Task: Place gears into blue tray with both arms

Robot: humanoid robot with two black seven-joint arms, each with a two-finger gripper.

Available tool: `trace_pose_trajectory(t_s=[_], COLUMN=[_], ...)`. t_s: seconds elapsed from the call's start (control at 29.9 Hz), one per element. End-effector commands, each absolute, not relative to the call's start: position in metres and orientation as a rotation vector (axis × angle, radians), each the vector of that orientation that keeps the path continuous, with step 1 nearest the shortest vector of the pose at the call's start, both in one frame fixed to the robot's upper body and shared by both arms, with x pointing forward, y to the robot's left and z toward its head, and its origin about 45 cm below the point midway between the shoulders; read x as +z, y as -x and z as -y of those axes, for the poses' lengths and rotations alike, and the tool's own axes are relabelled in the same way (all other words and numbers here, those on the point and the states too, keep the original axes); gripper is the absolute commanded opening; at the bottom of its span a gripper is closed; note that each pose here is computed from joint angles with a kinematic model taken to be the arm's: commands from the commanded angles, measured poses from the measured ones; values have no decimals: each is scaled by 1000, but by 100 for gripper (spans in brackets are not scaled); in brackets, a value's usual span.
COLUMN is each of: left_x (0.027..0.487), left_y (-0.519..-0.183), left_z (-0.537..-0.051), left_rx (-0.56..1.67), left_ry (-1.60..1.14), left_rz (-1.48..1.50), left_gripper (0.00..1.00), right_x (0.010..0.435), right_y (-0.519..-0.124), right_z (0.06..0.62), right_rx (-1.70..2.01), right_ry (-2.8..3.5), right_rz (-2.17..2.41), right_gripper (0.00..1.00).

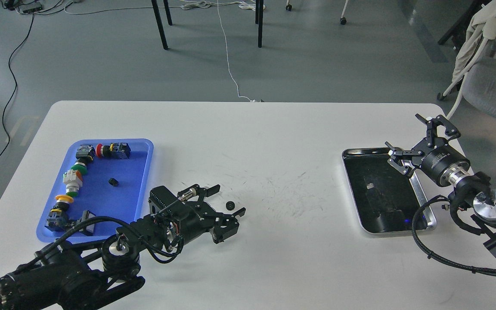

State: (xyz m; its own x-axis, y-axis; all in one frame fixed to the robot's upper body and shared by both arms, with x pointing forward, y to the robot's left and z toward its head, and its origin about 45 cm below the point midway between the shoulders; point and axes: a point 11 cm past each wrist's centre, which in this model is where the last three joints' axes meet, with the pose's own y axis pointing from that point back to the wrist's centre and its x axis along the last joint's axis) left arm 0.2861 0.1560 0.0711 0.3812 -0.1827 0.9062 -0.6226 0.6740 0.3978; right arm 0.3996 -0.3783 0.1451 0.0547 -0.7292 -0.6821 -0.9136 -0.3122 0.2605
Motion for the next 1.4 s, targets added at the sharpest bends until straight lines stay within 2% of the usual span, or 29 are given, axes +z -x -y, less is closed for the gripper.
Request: trace_pose_trajectory(t_s=[0.0,0.4,0.47,0.57,0.63,0.74,0.84,0.97,1.07,1.2,1.37], left_x=[69,58,57,56,55,52,53,59,92,130,140], left_y=[-286,-287,-286,-285,-284,-281,-282,-287,-305,-319,-313], left_z=[-155,-162,-162,-163,-163,-167,-171,-178,-183,-232,-304], left_rx=[322,295,293,286,284,287,288,310,402,499,515], left_ry=[-830,-869,-869,-871,-873,-881,-887,-893,-855,-890,-991], left_rz=[1177,1193,1195,1195,1194,1185,1186,1191,1201,1176,1121], left_gripper=[86,56,46,37,20,10,5,5,5,5,5], right_x=[155,159,159,159,160,161,161,162,162,171,179], right_y=[-401,-403,-403,-403,-404,-404,-404,-404,-405,-408,-413], right_z=[373,374,374,373,374,373,374,375,374,381,382], right_rx=[1087,1076,1076,1074,1072,1070,1071,1068,1066,1037,1012], right_ry=[2120,2114,2115,2114,2111,2111,2110,2111,2112,2116,2124], right_rz=[-1638,-1632,-1630,-1628,-1627,-1625,-1627,-1627,-1624,-1635,-1632], right_gripper=[97,97,97,97,97,97,97,97,97,97,97])
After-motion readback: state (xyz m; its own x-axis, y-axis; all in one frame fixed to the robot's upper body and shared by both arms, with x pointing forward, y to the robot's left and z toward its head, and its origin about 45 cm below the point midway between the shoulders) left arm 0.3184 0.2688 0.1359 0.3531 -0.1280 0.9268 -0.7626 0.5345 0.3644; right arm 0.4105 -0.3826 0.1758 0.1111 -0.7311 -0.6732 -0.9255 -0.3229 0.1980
